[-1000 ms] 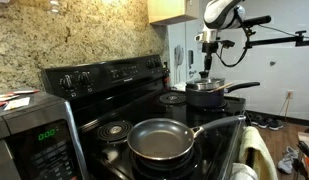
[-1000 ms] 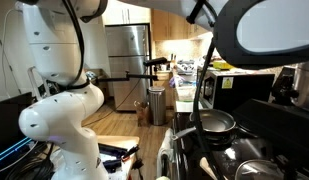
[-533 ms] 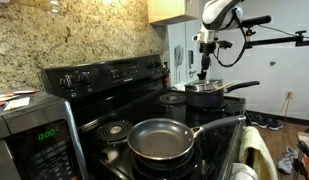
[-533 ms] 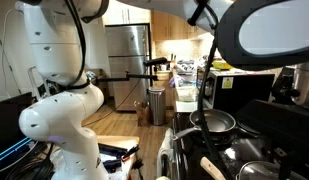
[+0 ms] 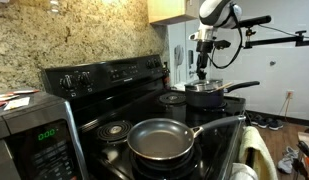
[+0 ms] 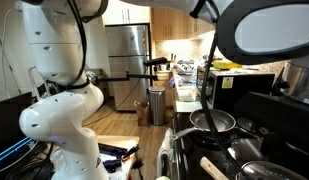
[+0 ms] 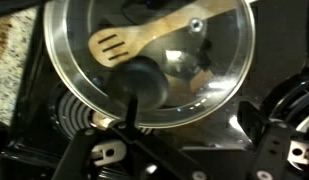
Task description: Put the wooden spatula in the pot then take the lid off the pan and put it on the pot
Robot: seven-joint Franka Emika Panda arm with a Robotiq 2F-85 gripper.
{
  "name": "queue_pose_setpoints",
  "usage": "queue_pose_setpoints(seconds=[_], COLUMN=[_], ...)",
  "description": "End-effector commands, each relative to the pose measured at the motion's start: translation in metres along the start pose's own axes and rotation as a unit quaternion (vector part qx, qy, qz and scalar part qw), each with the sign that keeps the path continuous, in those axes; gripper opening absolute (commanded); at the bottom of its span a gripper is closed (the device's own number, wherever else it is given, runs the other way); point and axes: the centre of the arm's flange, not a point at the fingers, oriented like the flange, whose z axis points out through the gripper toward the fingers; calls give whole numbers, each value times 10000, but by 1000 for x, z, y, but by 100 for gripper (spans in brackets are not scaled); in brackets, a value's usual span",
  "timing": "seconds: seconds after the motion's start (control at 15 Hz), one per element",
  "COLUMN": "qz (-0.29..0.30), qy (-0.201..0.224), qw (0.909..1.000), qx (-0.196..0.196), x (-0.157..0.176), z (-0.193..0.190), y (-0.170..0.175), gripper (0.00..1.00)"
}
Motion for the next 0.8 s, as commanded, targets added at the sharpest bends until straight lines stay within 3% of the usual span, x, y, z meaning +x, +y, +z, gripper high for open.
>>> queue_pose_setpoints(seconds=[0.0, 0.4, 0.6, 0.67, 0.73], qz=[-705, -1747, -1784, -1672, -1694], qy=[90, -432, -650, -538, -586], qw=[9952, 9740, 9680, 9735, 9719], qx=[677, 1374, 1643, 1468, 1528], x=[30, 82, 92, 83, 84], z=[-5, -17, -22, -17, -19], y=[-39, -103, -116, -120, -121], gripper=[100, 100, 100, 100, 100])
